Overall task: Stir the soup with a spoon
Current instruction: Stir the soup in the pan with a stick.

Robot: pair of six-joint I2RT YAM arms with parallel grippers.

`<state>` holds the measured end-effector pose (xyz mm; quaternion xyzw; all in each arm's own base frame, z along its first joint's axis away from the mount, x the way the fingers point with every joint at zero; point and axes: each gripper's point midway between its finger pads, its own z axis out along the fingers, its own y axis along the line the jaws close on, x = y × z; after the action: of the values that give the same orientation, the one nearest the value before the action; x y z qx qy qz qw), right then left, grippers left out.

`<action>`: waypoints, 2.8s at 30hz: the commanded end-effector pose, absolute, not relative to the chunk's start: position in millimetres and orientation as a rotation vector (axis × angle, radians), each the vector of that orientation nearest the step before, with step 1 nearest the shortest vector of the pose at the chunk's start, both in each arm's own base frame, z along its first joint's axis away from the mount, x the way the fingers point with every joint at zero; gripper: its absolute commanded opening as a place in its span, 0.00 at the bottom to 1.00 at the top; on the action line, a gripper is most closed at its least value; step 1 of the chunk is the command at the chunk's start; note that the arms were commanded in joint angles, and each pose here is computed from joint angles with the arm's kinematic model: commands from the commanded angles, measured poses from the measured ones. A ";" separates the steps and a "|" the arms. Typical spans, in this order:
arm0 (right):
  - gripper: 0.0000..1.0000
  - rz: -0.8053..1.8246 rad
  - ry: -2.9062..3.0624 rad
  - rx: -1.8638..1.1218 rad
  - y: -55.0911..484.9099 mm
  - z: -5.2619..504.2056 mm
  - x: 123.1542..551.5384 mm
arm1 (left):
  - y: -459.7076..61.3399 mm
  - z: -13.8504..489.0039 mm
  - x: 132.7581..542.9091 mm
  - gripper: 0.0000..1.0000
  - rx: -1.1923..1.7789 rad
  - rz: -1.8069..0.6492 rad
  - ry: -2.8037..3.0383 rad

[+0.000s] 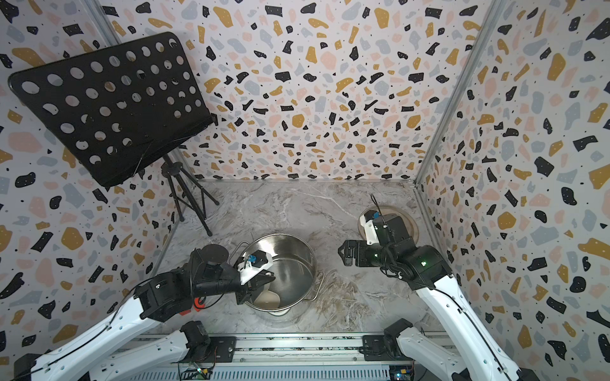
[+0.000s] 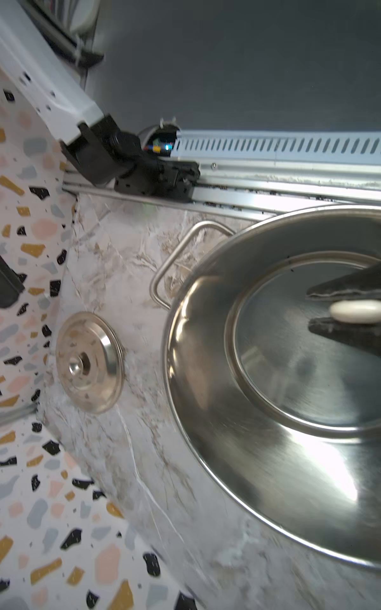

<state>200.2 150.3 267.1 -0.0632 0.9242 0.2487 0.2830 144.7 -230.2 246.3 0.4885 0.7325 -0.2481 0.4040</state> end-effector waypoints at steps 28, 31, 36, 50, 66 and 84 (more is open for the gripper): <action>1.00 0.688 2.420 -0.150 144.2 279.9 191.0 | -351.4 283.0 218.9 0.00 1.258 -0.979 1.731; 1.00 0.689 2.422 -0.150 144.3 279.3 191.1 | -354.2 280.5 200.1 0.00 1.320 -1.036 1.712; 1.00 0.687 2.424 -0.152 144.1 278.3 190.8 | -342.3 274.4 167.1 0.00 1.384 -1.099 1.705; 1.00 0.697 2.445 -0.171 151.7 273.8 197.5 | -249.0 235.9 142.3 0.00 1.253 -0.806 1.920; 1.00 0.701 2.432 -0.182 154.3 278.8 200.9 | -216.9 249.8 233.8 0.00 0.946 -0.402 2.008; 1.00 0.691 2.403 -0.159 148.9 283.8 199.4 | -325.8 295.9 226.3 0.00 1.228 -0.809 1.704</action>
<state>199.6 150.4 274.3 -0.0602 0.9177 0.2580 0.2960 240.2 -305.0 259.1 0.4605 0.7440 -0.2753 0.3983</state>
